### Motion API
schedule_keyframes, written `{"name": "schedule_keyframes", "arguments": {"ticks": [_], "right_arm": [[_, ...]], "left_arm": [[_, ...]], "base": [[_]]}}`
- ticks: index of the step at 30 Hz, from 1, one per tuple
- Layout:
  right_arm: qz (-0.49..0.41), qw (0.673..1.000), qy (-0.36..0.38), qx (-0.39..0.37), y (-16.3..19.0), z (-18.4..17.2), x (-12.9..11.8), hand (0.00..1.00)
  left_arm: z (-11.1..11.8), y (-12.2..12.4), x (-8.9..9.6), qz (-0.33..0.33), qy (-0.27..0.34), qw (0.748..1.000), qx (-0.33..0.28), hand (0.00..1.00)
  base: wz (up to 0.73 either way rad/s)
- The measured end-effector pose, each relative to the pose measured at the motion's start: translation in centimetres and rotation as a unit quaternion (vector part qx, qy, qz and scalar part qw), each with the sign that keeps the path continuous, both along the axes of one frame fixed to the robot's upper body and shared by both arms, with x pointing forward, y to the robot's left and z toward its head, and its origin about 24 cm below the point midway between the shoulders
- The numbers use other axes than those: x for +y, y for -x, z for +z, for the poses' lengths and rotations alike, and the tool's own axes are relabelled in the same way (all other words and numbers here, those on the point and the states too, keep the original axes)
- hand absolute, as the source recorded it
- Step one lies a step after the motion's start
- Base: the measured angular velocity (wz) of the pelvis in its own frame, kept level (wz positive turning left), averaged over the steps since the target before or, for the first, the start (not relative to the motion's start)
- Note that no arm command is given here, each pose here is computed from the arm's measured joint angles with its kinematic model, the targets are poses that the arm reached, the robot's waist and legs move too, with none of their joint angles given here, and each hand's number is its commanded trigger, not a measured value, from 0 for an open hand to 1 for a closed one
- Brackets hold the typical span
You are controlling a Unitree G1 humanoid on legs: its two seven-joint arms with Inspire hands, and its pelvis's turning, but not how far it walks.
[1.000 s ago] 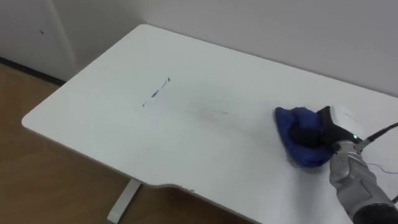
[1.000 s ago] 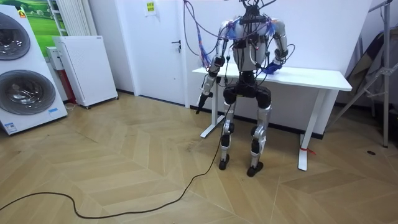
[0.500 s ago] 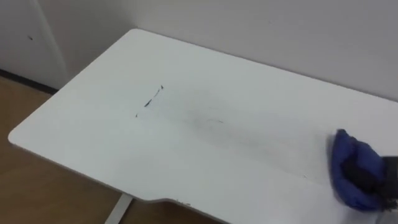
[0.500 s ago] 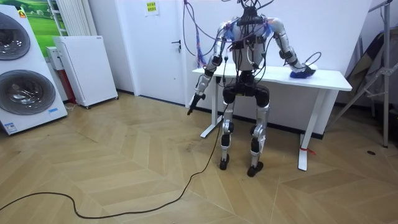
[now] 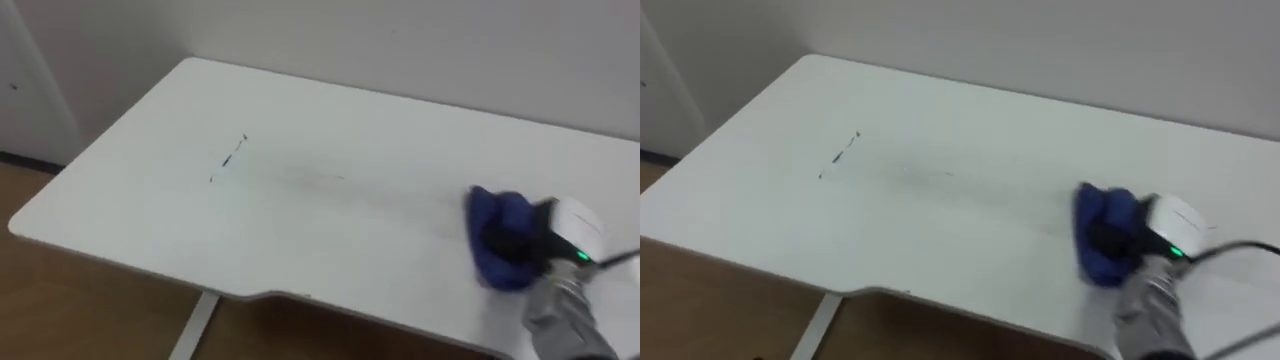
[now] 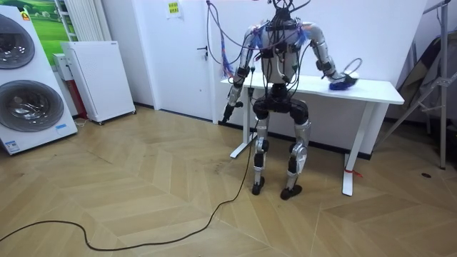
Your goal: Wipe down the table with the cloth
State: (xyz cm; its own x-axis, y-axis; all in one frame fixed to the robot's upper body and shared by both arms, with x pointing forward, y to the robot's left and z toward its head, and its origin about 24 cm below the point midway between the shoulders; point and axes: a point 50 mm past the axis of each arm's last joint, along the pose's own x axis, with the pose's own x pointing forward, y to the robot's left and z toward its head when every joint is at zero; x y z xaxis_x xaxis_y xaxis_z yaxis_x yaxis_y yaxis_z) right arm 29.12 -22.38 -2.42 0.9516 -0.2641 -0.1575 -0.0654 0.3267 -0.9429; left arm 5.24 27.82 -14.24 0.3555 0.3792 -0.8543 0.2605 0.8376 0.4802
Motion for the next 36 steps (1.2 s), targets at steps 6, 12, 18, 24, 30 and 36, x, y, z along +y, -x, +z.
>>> {"name": "schedule_keyframes", "arguments": {"ticks": [6, 12, 18, 24, 30, 36], "right_arm": [[0.007, 1.000, 0.005, -0.030, -0.7, 1.4, -1.2, 1.00], [-0.054, 0.998, -0.019, -0.010, 4.7, -1.7, -5.1, 1.00], [-0.168, 0.984, 0.032, 0.054, 11.8, -2.8, -12.6, 1.00], [-0.170, 0.984, 0.032, 0.048, 10.1, -2.2, -12.0, 1.00], [-0.074, 0.996, 0.048, -0.020, 3.1, 1.5, -7.2, 1.00], [-0.031, 0.997, 0.030, -0.058, 2.1, 2.1, -5.1, 1.00]], "left_arm": [[0.7, 3.5, 2.4, 0.045, -0.024, 0.998, 0.030, 0.00], [1.6, 6.0, 3.9, 0.084, -0.043, 0.995, 0.043, 0.00], [1.6, 6.6, 3.2, 0.088, -0.043, 0.995, 0.037, 0.00], [0.6, 4.7, 1.0, 0.063, -0.018, 0.998, 0.024, 0.00], [0.0, 5.9, 0.2, 0.059, 0.006, 0.997, 0.054, 0.00], [0.4, 8.9, 0.5, 0.083, -0.001, 0.992, 0.100, 0.00]], "base": [[0.55], [0.01], [-0.10], [-0.11], [-0.57], [0.03]]}}
